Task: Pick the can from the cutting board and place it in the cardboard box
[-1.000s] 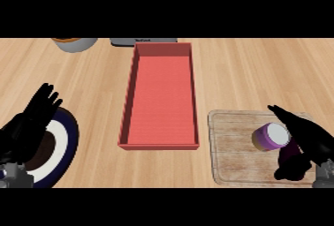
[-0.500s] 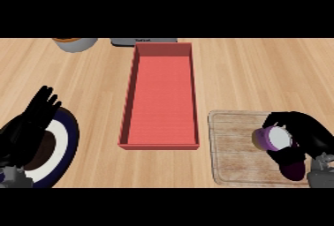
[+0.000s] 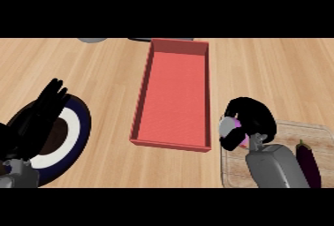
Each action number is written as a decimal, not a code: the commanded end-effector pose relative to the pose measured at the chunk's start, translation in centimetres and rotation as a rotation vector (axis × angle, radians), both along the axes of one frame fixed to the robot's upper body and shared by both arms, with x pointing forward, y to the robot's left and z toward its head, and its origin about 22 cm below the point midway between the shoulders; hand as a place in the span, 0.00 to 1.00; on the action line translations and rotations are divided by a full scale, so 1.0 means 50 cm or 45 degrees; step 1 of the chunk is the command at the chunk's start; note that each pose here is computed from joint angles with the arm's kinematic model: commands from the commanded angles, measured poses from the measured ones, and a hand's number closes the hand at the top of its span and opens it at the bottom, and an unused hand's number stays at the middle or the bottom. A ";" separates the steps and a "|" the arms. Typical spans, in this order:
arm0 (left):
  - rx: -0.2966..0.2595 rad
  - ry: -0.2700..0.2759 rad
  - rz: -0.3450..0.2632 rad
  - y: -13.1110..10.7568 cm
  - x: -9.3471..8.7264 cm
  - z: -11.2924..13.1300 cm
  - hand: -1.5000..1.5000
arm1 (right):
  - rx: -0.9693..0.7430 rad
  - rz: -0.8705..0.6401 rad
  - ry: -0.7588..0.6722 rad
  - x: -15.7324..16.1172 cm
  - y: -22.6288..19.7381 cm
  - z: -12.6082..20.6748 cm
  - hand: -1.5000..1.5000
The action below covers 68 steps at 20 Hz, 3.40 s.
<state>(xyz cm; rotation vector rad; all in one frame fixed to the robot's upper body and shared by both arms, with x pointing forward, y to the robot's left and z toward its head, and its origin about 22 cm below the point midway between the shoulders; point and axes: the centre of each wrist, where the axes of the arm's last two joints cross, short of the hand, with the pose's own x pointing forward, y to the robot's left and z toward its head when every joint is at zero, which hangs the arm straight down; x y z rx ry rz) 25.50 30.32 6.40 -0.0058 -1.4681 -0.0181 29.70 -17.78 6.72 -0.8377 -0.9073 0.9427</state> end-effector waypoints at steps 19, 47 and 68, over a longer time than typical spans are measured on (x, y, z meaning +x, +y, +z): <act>0.001 -0.017 -0.201 -0.088 0.057 0.008 0.50 | -0.342 -0.496 -0.555 0.149 0.310 0.263 1.00; -0.014 0.022 -0.091 -0.049 0.059 -0.007 0.50 | -0.538 -0.856 -0.725 0.251 0.368 0.391 1.00; 0.004 0.017 -0.045 -0.038 0.049 -0.002 0.50 | -0.086 -0.907 -0.472 0.270 0.260 0.148 0.00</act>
